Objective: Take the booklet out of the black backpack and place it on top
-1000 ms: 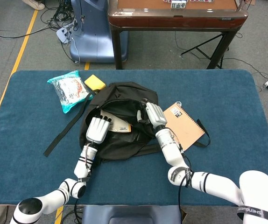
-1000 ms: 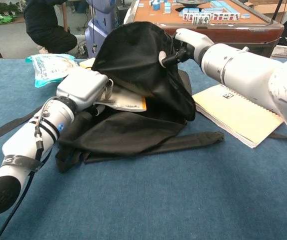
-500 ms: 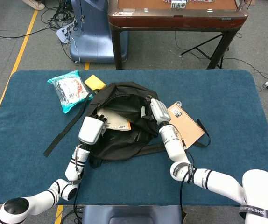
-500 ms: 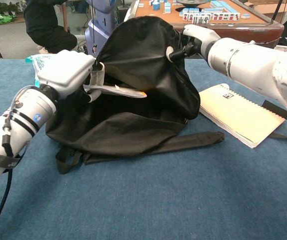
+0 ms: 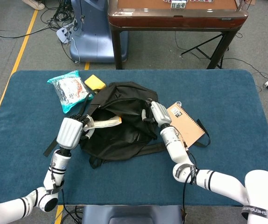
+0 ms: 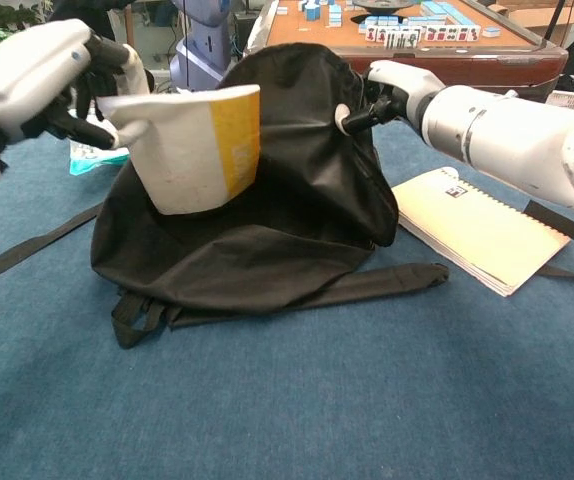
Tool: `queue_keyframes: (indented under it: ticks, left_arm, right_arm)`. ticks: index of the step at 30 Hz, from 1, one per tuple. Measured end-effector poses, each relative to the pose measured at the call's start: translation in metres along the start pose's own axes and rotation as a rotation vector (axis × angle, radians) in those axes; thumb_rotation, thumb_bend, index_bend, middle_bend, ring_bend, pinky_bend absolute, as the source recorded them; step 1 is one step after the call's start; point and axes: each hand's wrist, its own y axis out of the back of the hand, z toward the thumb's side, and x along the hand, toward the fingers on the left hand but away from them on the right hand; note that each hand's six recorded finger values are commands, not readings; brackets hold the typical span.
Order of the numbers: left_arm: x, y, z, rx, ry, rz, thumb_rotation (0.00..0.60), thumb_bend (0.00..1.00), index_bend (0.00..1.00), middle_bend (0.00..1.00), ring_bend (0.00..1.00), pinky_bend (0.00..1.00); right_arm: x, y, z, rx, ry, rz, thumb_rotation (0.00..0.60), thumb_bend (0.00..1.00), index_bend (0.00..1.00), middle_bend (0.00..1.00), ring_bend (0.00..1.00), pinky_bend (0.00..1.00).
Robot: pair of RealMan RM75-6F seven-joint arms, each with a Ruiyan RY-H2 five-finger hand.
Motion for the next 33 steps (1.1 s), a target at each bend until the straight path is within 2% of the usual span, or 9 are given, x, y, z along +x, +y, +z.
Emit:
queue_keyframes:
  ticks: [5, 9, 12, 15, 19, 23, 28, 33]
  left_arm:
    - [-0.003, 0.040, -0.019, -0.022, 0.046, 0.042, 0.600, 0.46, 0.76, 0.79, 0.63, 0.64]
    - [-0.002, 0.079, -0.038, -0.011, 0.100, 0.116, 0.600, 0.46, 0.76, 0.79, 0.63, 0.65]
    - [0.000, 0.103, -0.051, 0.018, 0.145, 0.179, 0.600, 0.46, 0.76, 0.79, 0.63, 0.65]
    - [0.001, 0.115, -0.060, 0.045, 0.175, 0.207, 0.600, 0.46, 0.76, 0.79, 0.63, 0.65]
    - [0.005, 0.119, -0.066, 0.091, 0.183, 0.224, 0.600, 0.46, 0.76, 0.79, 0.63, 0.65]
    - [0.013, 0.113, -0.066, 0.116, 0.178, 0.219, 0.600, 0.46, 0.76, 0.79, 0.63, 0.65]
    - [0.029, 0.095, -0.060, 0.137, 0.154, 0.203, 0.600, 0.46, 0.76, 0.79, 0.63, 0.65]
    - [0.046, 0.066, -0.045, 0.164, 0.108, 0.163, 0.600, 0.46, 0.76, 0.79, 0.63, 0.65]
  right_arm:
    - [0.008, -0.015, -0.002, 0.026, 0.012, 0.072, 0.600, 0.61, 0.46, 0.23, 0.11, 0.10]
    - [0.016, -0.029, -0.003, 0.048, 0.027, 0.163, 0.600, 0.57, 0.22, 0.14, 0.02, 0.10]
    - [0.024, -0.039, -0.001, 0.072, 0.053, 0.238, 0.600, 0.53, 0.08, 0.09, 0.00, 0.07]
    - [0.035, -0.046, 0.003, 0.099, 0.093, 0.301, 0.600, 0.49, 0.01, 0.06, 0.00, 0.05]
    - [0.051, -0.047, 0.010, 0.123, 0.148, 0.358, 0.600, 0.47, 0.00, 0.05, 0.00, 0.04]
    - [0.067, -0.033, 0.014, 0.131, 0.189, 0.369, 0.600, 0.47, 0.00, 0.05, 0.00, 0.04]
    - [0.084, 0.003, 0.011, 0.132, 0.202, 0.319, 0.600, 0.47, 0.00, 0.05, 0.00, 0.04]
    - [0.098, 0.045, 0.001, 0.125, 0.180, 0.244, 0.600, 0.47, 0.00, 0.05, 0.00, 0.04]
